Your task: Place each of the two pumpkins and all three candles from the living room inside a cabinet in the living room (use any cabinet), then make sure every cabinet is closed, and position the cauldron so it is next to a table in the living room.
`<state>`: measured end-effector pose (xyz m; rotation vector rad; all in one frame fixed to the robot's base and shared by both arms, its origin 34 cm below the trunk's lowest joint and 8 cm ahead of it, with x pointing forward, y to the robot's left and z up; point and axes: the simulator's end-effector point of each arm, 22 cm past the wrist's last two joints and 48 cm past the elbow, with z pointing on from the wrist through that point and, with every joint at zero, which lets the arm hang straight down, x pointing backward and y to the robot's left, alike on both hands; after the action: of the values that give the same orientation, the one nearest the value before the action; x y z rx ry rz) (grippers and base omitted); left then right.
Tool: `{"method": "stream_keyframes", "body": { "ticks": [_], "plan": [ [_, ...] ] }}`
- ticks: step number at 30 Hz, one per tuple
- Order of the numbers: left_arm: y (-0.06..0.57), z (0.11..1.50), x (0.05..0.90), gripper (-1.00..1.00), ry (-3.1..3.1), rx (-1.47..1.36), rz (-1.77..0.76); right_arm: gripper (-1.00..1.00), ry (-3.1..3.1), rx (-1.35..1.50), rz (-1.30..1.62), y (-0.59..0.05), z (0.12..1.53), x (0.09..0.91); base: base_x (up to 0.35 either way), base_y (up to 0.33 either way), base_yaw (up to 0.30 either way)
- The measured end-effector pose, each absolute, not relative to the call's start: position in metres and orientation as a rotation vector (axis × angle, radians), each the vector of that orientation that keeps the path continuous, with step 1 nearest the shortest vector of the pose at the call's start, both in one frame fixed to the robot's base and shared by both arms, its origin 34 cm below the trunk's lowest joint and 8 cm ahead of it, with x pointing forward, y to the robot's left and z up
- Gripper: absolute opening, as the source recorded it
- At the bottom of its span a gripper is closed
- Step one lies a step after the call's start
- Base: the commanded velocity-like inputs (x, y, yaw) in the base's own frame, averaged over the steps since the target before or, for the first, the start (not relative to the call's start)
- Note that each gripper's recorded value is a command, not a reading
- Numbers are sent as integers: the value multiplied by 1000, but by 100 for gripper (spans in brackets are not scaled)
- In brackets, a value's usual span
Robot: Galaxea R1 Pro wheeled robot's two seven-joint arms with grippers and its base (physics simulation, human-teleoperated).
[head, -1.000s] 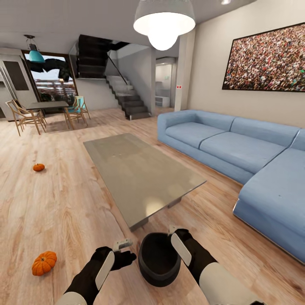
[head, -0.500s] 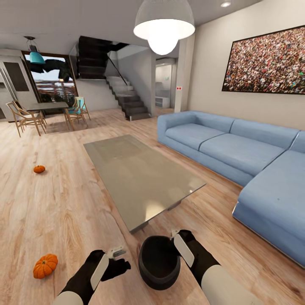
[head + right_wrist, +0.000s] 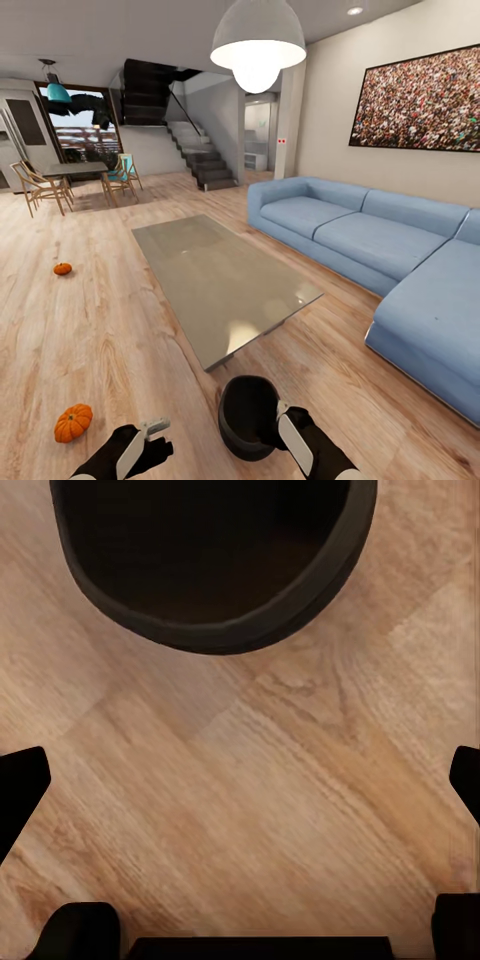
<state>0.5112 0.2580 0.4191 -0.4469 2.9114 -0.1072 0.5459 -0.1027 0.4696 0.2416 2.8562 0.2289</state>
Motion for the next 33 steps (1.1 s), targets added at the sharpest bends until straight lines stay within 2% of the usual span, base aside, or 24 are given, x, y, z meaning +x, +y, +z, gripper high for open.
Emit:
{"method": "stream_keyframes", "body": {
  "ticks": [6,11,33],
  "plan": [
    [262,427,510,100,2901,-447,-89,100,2809,284,217,-106,477,547,-84,21,40],
    [259,436,510,100,2905,-439,-89,100,2816,289,189,-109,484,544,-120,24,241],
    [261,469,508,100,2926,-453,-84,100,2827,303,179,-108,515,543,-3,1,234]
  ]
}}
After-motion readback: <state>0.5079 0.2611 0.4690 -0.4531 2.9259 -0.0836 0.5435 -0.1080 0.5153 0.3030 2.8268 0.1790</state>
